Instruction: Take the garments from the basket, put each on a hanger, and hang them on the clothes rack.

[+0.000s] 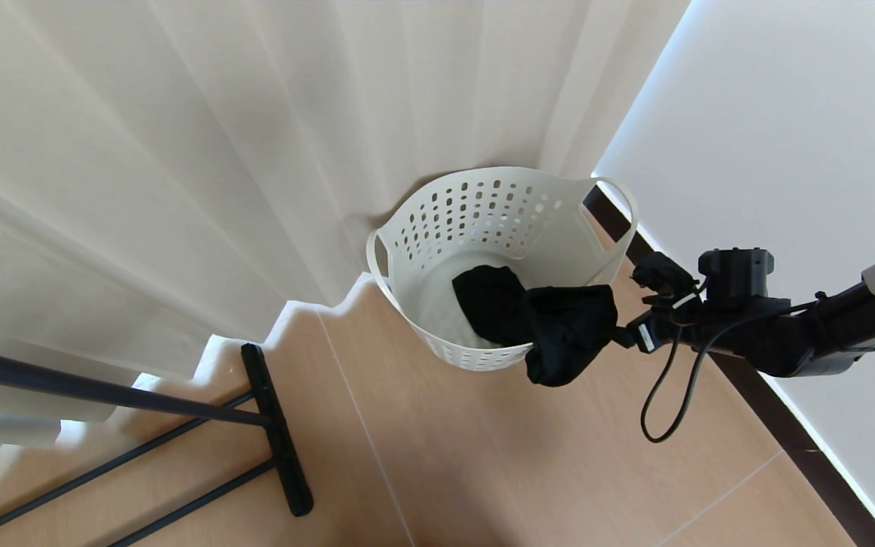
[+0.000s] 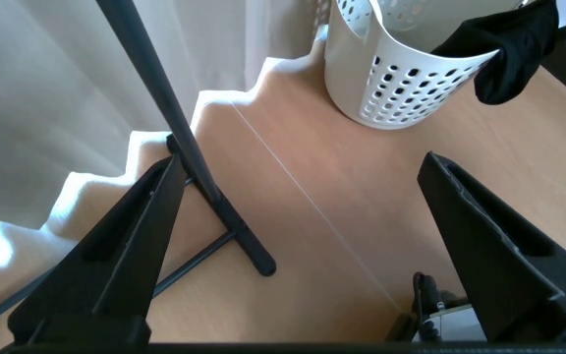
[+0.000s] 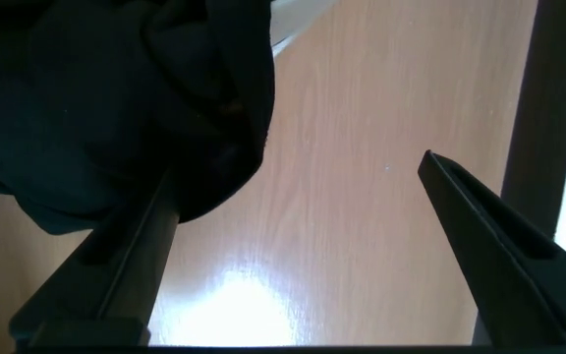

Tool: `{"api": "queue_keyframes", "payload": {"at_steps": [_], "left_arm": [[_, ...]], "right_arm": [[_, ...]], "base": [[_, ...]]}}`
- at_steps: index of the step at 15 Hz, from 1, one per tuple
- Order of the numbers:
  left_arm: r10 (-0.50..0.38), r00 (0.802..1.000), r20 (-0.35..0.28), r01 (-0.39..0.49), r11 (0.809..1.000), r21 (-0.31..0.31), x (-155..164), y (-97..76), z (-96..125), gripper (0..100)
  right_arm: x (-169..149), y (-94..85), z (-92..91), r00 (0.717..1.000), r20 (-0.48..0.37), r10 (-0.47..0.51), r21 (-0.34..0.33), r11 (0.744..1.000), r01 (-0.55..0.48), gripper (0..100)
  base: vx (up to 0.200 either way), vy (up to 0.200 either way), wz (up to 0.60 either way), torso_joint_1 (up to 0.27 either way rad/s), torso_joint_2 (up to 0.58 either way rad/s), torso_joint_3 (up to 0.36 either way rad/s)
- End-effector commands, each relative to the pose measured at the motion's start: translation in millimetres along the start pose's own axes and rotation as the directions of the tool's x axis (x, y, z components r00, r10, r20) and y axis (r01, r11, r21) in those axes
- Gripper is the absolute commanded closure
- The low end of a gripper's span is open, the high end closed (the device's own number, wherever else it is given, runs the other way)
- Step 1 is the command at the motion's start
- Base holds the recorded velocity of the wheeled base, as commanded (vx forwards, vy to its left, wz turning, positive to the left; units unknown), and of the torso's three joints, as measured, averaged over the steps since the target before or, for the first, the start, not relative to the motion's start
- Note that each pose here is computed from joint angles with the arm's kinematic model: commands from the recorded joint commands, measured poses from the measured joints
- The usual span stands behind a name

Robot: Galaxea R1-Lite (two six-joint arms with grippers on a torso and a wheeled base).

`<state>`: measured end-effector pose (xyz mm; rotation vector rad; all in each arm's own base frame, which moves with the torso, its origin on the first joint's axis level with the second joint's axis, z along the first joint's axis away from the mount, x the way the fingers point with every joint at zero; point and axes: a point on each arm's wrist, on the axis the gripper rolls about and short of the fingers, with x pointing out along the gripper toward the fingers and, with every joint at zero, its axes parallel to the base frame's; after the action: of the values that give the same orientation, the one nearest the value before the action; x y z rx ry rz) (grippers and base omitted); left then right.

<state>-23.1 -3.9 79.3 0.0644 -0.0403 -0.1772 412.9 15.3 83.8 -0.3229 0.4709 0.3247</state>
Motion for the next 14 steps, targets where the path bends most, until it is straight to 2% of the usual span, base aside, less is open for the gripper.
{"api": "queue_keyframes", "payload": {"at_steps": [1,2,4,5,9,11,14], "left_arm": [[0.000,1.000,0.000,0.000,1.000,0.000,0.0,0.0,0.0,0],[0.000,1.000,0.000,0.000,1.000,0.000,0.0,0.0,0.0,0],[0.000,1.000,0.000,0.000,1.000,0.000,0.0,0.0,0.0,0],[0.000,1.000,0.000,0.000,1.000,0.000,0.0,0.0,0.0,0],[0.000,1.000,0.000,0.000,1.000,0.000,0.0,0.0,0.0,0],[0.000,1.000,0.000,0.000,1.000,0.000,0.0,0.0,0.0,0],[0.000,1.000,0.000,0.000,1.000,0.000,0.0,0.0,0.0,0]], "right_arm": [[6.9,1.1,-2.9,1.000,-0.007,0.006,0.007,1.000,-0.006,0],[11.4,0.9,-1.1,1.000,0.001,0.006,0.044,0.999,-0.006,0],[14.4,-0.2,2.0,1.000,0.014,0.006,0.065,0.998,-0.007,0],[15.7,-0.2,1.3,1.000,0.012,0.006,0.065,0.998,-0.007,100],[23.0,3.7,-3.0,0.998,0.016,0.055,0.078,0.995,-0.056,100],[22.9,3.6,-0.8,0.996,0.051,0.074,0.086,0.993,-0.078,100],[4.6,2.0,2.8,0.994,0.090,0.054,0.093,0.994,-0.062,100]], "base": [[0.000,0.000,0.00,0.000,0.00,0.000],[0.000,0.000,0.00,0.000,0.00,0.000],[0.000,0.000,0.00,0.000,0.00,0.000],[0.000,0.000,0.00,0.000,0.00,0.000],[0.000,0.000,0.00,0.000,0.00,0.000],[0.000,0.000,0.00,0.000,0.00,0.000],[0.000,0.000,0.00,0.000,0.00,0.000]]}}
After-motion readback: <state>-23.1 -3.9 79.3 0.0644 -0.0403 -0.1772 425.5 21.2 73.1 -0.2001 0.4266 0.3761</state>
